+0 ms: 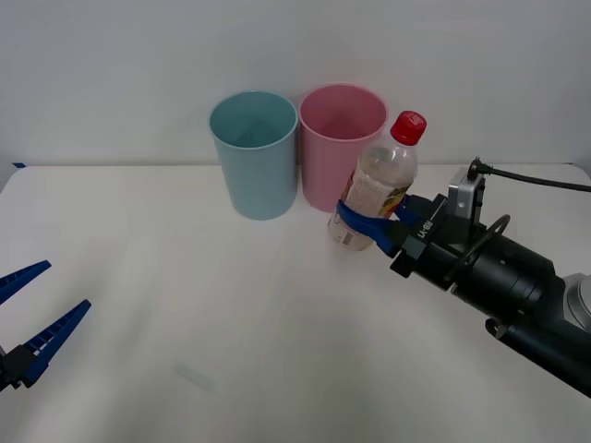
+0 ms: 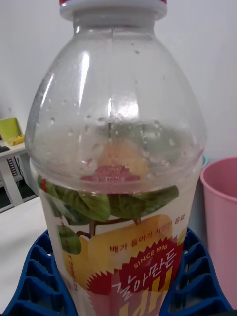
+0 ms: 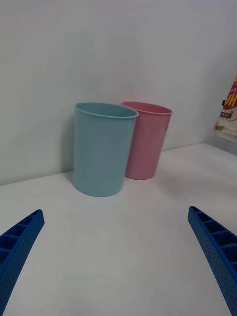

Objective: Grasp the object on the table and drop it into the matching bin: aluminum can to the light blue bin, PET bottle to the pink bin.

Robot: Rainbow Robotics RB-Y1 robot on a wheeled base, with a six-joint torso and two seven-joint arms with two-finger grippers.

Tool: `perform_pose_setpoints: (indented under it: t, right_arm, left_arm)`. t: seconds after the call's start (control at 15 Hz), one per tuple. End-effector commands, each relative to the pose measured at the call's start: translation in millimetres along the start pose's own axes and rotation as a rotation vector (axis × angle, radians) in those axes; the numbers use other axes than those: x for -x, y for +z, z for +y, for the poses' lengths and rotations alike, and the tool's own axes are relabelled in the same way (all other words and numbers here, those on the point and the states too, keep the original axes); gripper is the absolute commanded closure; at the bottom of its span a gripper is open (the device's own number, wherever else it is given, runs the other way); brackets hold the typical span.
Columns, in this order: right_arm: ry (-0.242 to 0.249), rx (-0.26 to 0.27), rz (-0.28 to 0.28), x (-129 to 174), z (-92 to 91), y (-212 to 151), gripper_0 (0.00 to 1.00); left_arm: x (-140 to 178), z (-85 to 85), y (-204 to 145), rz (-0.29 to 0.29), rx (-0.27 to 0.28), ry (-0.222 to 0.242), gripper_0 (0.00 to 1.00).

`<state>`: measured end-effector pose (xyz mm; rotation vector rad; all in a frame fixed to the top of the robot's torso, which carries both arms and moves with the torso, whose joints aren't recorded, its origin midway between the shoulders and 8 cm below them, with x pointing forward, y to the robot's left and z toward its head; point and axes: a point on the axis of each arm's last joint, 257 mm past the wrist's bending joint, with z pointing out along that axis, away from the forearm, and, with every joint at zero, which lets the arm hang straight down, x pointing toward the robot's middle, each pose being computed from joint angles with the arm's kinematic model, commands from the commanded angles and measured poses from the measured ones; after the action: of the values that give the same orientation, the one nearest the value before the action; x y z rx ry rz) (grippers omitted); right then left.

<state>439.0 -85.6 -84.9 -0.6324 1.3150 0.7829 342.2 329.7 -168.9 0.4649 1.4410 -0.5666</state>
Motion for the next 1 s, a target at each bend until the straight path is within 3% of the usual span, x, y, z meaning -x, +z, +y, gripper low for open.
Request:
perform_pose_setpoints:
  t: [0.07, 0.47, 1.0]
  right_arm:
    - [-0.018, -0.054, -0.039, 32, -10.4, 3, 1.00]
    - [-0.137, -0.098, -0.046, 72, -57.7, 25, 1.00]
    - [-0.179, -0.141, 0.026, 83, -136.8, 88, 1.00]
  left_arm:
    - [0, 0.0, 0, 0.000, 0.000, 0.000, 0.00]
    - [0, 0.0, 0, 0.000, 0.000, 0.000, 0.00]
    - [0, 0.0, 0, 0.000, 0.000, 0.000, 0.00]
